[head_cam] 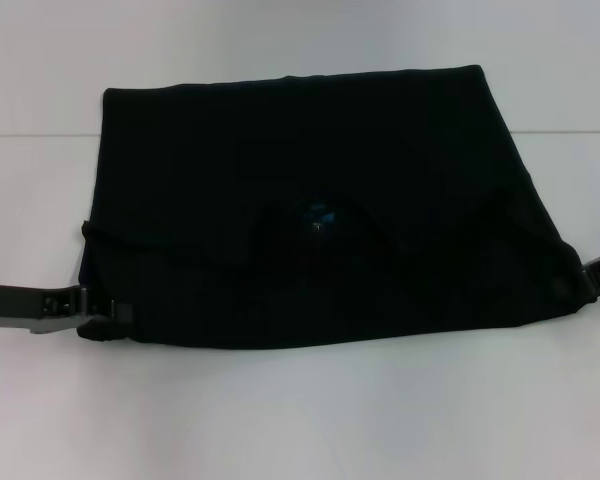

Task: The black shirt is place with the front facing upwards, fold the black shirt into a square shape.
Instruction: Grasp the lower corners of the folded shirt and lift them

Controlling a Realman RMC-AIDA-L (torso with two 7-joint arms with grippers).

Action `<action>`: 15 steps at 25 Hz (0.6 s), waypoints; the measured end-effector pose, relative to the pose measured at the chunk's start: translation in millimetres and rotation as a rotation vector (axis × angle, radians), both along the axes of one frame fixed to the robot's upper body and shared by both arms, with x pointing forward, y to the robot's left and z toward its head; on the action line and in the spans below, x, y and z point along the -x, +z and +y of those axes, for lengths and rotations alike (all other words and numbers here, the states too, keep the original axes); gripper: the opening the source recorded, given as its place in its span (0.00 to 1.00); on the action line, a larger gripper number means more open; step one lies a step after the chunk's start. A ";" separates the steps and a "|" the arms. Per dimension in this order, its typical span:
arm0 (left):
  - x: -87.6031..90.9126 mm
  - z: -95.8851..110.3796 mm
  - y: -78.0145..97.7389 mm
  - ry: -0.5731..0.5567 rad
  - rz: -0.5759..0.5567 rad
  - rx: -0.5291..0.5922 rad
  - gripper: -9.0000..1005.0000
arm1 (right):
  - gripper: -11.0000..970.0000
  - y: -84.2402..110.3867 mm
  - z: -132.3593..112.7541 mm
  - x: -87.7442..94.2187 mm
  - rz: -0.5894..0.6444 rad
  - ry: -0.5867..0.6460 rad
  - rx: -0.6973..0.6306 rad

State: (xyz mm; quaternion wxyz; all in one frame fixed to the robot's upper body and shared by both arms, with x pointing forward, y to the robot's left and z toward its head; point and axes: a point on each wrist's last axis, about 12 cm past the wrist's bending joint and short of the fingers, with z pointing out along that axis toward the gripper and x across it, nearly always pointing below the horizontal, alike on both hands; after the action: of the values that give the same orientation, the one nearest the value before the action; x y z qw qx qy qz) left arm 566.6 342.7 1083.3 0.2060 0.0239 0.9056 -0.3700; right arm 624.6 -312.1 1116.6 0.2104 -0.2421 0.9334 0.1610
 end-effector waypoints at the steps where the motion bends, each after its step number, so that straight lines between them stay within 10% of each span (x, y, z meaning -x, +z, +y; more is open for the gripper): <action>1: 0.3 0.6 0.7 -0.004 -0.001 0.001 0.06 | 0.26 0.7 -0.8 0.0 0.004 -0.004 -0.001; 15: 32.3 -0.5 17.3 -0.238 0.148 0.141 0.06 | 0.06 16.9 -14.5 35.3 0.265 0.154 -0.072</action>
State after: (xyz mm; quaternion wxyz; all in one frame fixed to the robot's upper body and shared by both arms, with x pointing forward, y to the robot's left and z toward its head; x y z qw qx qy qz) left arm 534.3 342.1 1100.5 0.0945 0.0893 0.8807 -0.4554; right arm 589.3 -326.5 1133.5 0.0811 -0.2819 0.9253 0.2404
